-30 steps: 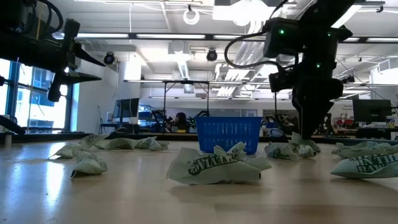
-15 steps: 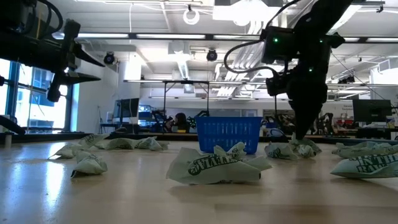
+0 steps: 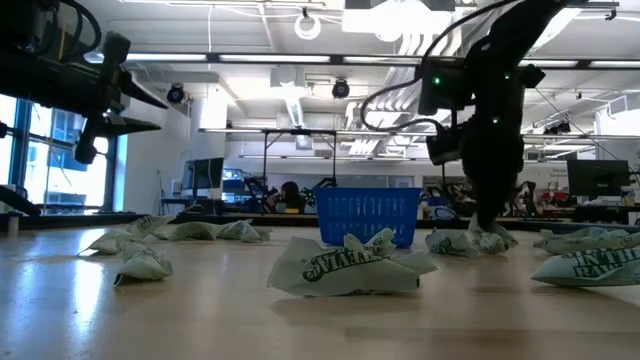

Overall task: Pick and place Stevia / Truvia into bins
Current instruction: Put the stevia packet into the blue basket

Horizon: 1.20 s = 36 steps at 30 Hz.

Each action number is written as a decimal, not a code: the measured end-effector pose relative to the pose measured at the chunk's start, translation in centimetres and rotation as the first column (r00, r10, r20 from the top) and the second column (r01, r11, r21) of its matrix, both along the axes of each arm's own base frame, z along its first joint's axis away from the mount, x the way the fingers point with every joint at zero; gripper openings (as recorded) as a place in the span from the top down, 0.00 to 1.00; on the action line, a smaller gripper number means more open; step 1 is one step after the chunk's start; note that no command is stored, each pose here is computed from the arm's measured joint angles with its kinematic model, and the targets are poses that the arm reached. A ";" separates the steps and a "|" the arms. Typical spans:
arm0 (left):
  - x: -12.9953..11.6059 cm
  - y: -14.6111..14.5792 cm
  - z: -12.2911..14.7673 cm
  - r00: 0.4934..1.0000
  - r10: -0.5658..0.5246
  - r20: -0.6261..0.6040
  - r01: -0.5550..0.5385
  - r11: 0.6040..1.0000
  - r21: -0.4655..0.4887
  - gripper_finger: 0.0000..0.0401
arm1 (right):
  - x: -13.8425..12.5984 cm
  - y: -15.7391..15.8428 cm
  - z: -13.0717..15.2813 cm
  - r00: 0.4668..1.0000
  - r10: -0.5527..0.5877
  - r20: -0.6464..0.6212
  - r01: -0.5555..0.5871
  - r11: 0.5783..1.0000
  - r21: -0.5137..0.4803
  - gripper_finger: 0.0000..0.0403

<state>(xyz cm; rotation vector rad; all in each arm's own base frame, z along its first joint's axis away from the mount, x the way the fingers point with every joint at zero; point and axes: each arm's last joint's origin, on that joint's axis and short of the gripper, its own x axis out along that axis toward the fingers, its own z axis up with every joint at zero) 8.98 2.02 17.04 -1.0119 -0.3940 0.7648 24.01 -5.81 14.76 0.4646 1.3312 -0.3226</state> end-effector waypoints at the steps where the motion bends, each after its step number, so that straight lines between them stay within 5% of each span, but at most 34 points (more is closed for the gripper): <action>1: 0.0 0.0 0.0 1.000 0.003 -0.002 -0.003 1.000 0.002 0.51 | 0.1 0.0 -0.3 1.000 0.001 -0.010 -0.001 1.000 0.009 0.74; 10: 0.0 0.0 0.0 1.000 0.010 -0.002 -0.010 1.000 0.002 0.51 | 0.2 0.2 -0.5 0.999 -0.040 -0.030 0.044 0.990 0.132 0.90; 17: 0.0 0.0 0.0 1.000 0.012 -0.001 -0.012 1.000 0.001 0.51 | 1.1 -0.1 0.8 0.999 -0.040 -0.007 0.041 0.993 0.113 0.99; 23: 0.0 0.0 0.0 1.000 0.013 0.000 -0.013 1.000 0.001 0.51 | 3.5 -1.0 4.5 0.992 -0.064 0.106 0.055 0.995 0.084 1.00; 29: 0.0 0.0 0.0 1.000 0.013 -0.001 -0.013 1.000 0.001 0.51 | 6.9 -1.9 10.0 0.940 0.052 0.338 -0.054 0.999 -0.005 0.99; 36: 0.0 0.0 0.0 1.000 0.010 -0.010 -0.010 1.000 0.009 0.51 | 9.9 -1.3 6.9 0.957 0.111 0.267 -0.143 0.984 0.104 0.92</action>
